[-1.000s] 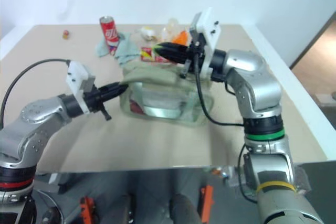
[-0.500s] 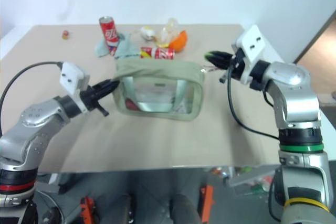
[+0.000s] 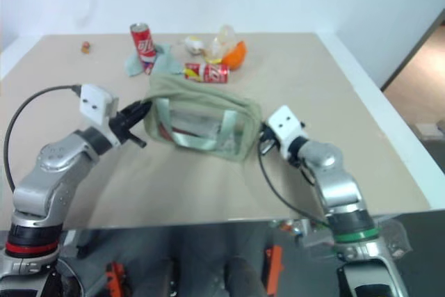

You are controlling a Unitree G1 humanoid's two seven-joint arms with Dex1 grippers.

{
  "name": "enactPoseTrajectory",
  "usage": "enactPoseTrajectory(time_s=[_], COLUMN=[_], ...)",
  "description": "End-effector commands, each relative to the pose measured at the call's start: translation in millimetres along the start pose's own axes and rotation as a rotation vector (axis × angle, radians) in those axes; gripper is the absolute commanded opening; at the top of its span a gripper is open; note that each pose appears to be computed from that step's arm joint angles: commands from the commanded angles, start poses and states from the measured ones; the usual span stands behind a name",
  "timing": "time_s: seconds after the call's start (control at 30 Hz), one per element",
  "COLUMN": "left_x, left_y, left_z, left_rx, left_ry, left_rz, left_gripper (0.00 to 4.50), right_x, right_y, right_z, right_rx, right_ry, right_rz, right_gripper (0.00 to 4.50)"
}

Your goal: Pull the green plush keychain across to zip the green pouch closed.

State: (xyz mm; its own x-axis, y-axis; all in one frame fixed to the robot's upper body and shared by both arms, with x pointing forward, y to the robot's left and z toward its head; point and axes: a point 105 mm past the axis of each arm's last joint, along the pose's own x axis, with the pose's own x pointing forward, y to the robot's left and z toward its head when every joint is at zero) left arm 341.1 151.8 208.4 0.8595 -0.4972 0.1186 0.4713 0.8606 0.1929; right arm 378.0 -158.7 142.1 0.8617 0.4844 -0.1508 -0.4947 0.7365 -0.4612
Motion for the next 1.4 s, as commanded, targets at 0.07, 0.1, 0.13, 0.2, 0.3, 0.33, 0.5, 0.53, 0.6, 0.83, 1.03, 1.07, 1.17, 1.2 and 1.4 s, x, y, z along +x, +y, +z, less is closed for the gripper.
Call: enactPoseTrajectory(time_s=[0.07, 0.1, 0.13, 0.2, 0.3, 0.33, 0.5, 0.53, 0.6, 0.83, 1.03, 1.07, 1.17, 1.2, 1.4], left_x=[-4.3, -4.4, -4.8, -5.4, -6.3, -6.2, -4.7, -4.2, -2.9, 2.1, 4.3, 2.0, -10.1, -16.4, -57.3], left_y=[14.2, 13.7, 13.4, 13.0, 14.4, 14.7, 17.2, 19.8, 24.3, 31.3, 30.3, 31.5, 37.9, 38.6, 61.4], left_z=[9.9, 8.9, 7.4, 3.8, 0.5, -0.5, -7.8, -8.6, -9.2, -3.0, 3.5, 6.0, 16.1, 18.5, 7.5], left_rx=[0.007, 0.000, -0.009, -0.019, -0.059, -0.074, -0.065, -0.063, -0.057, -0.008, 0.016, 0.009, -0.040, -0.053, 0.063], left_ry=[-0.044, -0.042, -0.040, -0.032, -0.033, -0.031, 0.001, 0.002, 0.005, 0.000, -0.012, -0.019, -0.050, -0.049, 0.081], left_rz=[0.081, 0.079, 0.079, 0.075, 0.075, 0.070, 0.041, 0.042, 0.042, 0.007, -0.023, -0.027, -0.031, -0.048, 0.014], left_gripper=[0.00, 0.00, 0.00, 0.00, 0.00, 0.79, 2.30, 2.67, 3.34, 4.50, 4.50, 4.50, 4.50, 4.50, 4.50], right_x=[5.8, 7.4, 9.3, 12.5, 12.8, 11.3, -2.3, -6.6, -14.5, -44.5, -56.4, -61.8, -79.3, -84.7, -98.8], right_y=[8.5, 7.7, 5.0, 0.2, -13.3, -18.0, -30.9, -34.3, -39.4, -57.3, -61.6, -64.6, -70.5, -70.1, -49.5], right_z=[-29.9, -31.0, -29.7, -22.1, 2.3, 13.6, 66.9, 78.2, 94.5, 117.0, 113.1, 116.4, 127.0, 126.6, 92.0], right_rx=[0.001, 0.025, 0.042, 0.066, 0.166, 0.203, 0.275, 0.287, 0.308, 0.308, 0.282, 0.288, 0.316, 0.322, 0.273], right_ry=[0.066, 0.058, 0.043, 0.003, -0.109, -0.157, -0.327, -0.360, -0.412, -0.442, -0.415, -0.433, -0.492, -0.489, -0.323], right_rz=[-0.010, -0.024, -0.044, -0.061, -0.098, -0.100, -0.049, -0.039, -0.017, 0.014, 0.021, 0.024, 0.064, 0.088, 0.175], right_gripper=[0.02, 0.02, 0.02, 0.02, 0.02, 0.00, 1.30, 1.64, 2.32, 4.48, 4.48, 4.48, 4.48, 4.48, 4.48])
